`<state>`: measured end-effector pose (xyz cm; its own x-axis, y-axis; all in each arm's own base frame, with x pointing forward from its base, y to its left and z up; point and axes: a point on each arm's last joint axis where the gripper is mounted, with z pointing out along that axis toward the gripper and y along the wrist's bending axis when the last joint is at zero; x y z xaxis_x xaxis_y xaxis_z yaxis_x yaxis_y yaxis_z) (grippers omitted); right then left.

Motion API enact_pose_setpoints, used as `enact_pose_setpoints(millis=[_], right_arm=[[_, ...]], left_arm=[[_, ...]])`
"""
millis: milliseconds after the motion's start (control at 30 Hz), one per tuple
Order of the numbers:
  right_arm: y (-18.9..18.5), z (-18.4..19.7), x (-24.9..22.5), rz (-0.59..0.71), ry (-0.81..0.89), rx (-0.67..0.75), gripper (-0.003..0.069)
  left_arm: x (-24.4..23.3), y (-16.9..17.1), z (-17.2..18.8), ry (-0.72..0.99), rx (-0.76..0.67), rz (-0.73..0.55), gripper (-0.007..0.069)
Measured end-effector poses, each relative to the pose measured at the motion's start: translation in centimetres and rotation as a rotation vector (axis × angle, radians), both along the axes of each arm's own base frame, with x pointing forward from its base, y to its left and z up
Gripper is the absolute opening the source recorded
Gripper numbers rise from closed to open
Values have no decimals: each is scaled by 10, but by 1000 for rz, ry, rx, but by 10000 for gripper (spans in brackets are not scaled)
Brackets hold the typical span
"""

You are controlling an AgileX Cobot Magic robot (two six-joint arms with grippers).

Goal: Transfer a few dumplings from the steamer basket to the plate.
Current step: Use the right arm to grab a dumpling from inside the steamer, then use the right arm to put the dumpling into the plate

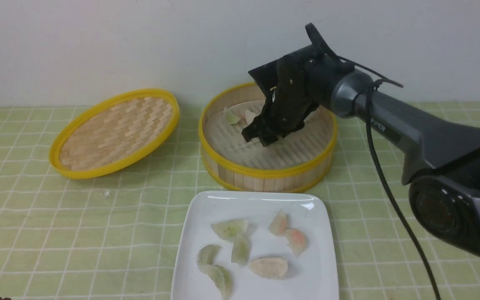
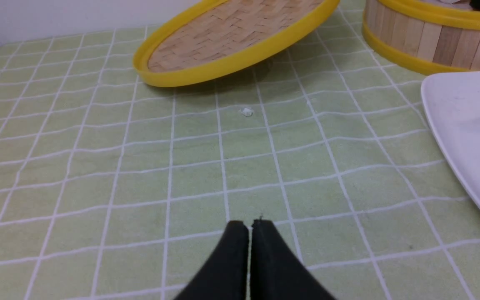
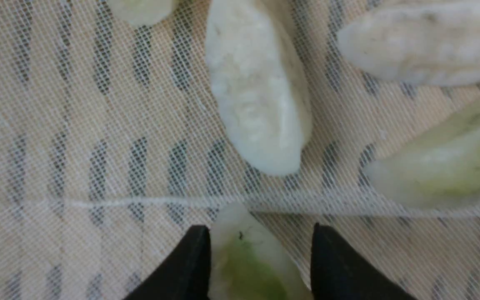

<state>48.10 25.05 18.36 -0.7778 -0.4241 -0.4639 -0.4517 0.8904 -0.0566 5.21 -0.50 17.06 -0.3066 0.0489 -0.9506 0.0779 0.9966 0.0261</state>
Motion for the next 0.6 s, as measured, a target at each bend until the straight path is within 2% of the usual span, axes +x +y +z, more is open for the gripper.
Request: enact_pose_setpoints(millis=[200,400,500,600], right_arm=[[-6,55,-20,-10,40,45,271],[-5,92,-50,21,75,132,271],[4,98,-91,69,162,145,271],[13,86,-118,113,230,107,271]], left_arm=[[0,0,0,0,0,0,-6],[0,0,0,0,0,0,-6],[0,0,0,0,0,0,-6],[0,0,0,0,0,0,-6]])
